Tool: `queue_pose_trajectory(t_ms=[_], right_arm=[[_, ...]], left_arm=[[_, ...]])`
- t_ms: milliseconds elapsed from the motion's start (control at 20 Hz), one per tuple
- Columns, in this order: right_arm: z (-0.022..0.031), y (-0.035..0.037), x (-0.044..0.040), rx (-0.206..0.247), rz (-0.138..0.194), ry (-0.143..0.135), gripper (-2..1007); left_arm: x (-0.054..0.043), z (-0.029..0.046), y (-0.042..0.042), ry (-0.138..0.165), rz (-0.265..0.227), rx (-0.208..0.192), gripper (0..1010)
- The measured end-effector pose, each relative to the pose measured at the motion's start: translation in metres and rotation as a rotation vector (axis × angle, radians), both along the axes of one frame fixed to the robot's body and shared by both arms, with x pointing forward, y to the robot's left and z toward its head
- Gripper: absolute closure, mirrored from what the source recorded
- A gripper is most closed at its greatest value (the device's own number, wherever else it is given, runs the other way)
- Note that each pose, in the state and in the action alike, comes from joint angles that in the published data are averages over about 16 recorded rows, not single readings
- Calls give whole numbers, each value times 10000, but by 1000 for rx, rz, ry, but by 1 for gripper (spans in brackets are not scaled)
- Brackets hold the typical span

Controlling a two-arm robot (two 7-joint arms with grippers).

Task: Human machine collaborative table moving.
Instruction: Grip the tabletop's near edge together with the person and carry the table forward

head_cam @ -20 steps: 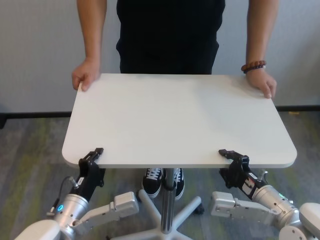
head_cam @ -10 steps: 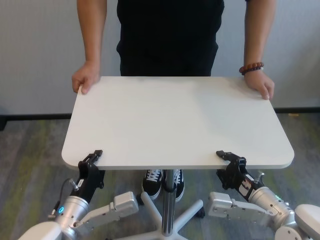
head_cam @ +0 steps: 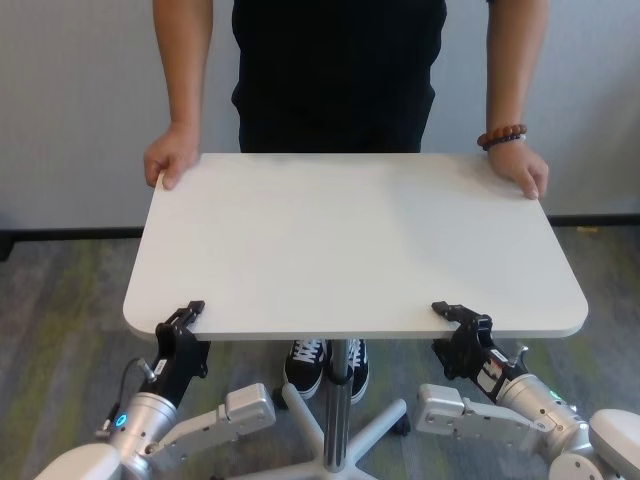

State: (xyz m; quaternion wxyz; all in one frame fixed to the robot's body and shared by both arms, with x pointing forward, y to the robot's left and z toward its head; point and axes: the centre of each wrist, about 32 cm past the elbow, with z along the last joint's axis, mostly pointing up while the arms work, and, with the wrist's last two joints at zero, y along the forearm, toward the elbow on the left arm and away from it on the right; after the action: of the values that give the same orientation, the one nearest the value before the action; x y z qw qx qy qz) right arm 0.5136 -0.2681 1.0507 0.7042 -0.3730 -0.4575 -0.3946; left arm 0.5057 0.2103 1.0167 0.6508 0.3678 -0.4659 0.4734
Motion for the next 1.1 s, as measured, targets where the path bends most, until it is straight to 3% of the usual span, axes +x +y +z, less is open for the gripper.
queue_pose_trajectory(t_ms=[650, 1100], right_arm=[[5, -2, -4, -3, 0, 2, 684], [4, -4, -8, -7, 1, 5, 501]], left_arm=[[-8, 5, -1, -1, 1, 5, 734], [-17, 1, 1, 2, 3, 8, 626]])
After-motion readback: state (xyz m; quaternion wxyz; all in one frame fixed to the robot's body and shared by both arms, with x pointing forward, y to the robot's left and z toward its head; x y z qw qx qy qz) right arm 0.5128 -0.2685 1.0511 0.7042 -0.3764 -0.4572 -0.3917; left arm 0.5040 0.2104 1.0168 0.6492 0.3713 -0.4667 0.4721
